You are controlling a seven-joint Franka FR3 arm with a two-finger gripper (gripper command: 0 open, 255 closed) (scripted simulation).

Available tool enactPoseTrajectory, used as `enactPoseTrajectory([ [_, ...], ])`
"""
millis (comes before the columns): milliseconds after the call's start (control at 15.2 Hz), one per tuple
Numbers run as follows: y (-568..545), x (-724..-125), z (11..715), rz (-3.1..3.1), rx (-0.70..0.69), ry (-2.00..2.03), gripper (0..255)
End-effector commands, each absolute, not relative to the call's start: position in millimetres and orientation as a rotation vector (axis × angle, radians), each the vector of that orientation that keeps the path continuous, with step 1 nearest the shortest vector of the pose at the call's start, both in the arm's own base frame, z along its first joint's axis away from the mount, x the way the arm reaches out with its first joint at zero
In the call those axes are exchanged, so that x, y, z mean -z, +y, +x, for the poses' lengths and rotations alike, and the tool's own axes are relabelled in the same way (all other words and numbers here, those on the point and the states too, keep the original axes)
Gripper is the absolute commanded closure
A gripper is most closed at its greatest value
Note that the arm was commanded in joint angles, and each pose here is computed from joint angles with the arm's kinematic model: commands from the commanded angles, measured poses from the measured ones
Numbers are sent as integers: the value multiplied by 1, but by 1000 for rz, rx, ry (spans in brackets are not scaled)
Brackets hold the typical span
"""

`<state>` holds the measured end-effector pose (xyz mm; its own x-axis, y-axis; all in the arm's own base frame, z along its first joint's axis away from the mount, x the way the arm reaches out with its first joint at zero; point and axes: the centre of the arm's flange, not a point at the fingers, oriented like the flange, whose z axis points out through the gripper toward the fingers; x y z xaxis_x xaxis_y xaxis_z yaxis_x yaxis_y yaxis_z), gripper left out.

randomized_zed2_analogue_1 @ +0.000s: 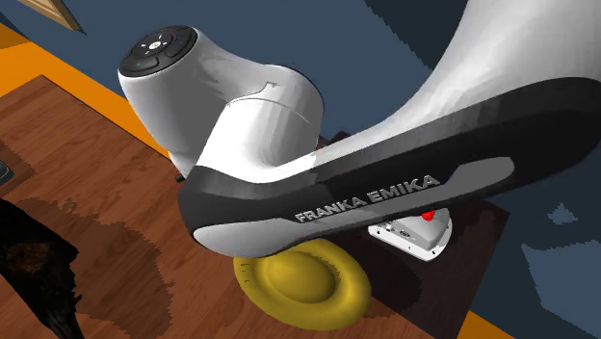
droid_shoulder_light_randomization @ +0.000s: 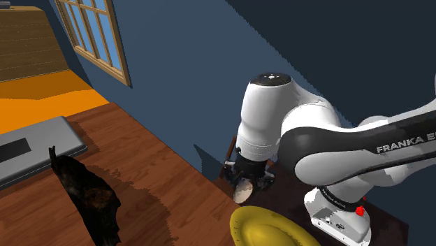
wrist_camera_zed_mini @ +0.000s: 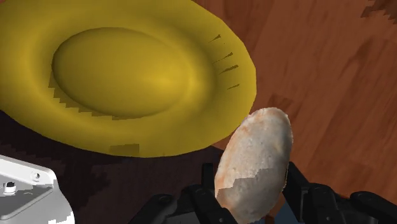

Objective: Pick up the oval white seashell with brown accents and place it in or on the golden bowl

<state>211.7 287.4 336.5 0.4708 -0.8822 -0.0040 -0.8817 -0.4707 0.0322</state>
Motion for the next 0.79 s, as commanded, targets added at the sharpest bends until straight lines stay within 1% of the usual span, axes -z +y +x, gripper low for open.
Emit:
enactPoseTrajectory([
  [0, 286, -338, 186, 2672, 34, -1605, 255],
  [528, 283, -338, 73, 2672, 34, -1605, 255],
  [726, 283, -322, 73, 2672, 34, -1605, 255],
])
